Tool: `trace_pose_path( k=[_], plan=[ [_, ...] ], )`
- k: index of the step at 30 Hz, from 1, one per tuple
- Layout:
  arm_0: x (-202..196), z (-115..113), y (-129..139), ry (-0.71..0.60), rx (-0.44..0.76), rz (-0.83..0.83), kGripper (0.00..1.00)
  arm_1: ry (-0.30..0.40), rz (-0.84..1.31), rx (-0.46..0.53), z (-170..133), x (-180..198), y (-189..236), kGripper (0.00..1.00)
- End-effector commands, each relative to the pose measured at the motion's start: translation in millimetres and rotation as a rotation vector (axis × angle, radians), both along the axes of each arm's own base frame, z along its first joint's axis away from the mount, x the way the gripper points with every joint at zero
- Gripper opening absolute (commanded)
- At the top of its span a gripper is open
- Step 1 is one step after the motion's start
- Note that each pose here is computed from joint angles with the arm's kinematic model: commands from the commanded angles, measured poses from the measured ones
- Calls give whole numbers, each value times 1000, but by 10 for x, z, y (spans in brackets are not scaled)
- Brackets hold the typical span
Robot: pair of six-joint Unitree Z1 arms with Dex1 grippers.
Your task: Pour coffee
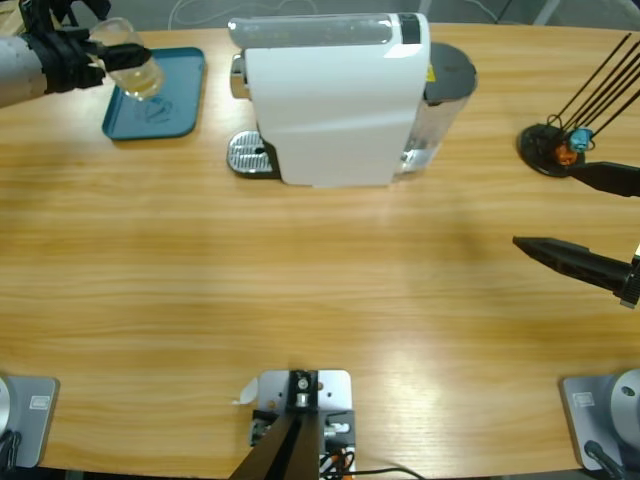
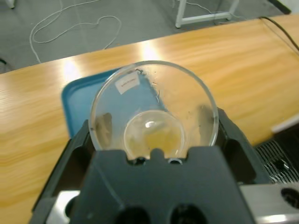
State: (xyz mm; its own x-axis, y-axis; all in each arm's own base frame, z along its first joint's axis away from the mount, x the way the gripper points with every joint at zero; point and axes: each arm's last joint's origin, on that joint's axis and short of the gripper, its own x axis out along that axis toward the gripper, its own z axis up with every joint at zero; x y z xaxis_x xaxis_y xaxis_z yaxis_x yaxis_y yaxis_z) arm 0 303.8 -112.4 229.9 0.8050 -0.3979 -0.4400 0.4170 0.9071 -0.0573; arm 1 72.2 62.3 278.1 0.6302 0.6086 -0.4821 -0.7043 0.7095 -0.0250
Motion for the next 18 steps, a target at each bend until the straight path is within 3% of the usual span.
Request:
trace_pose_path(
  k=[1,16,18],
  plan=[
    [353,-341,93,79,21,72,517,26,24,-27,-107,-16,4,1000],
    [407,-724,113,230,14,112,543,19,24,-24,-98,-23,-2,1000],
    [430,-720,116,245,16,116,688,19,23,-24,-97,-24,-3,1000]
  ],
)
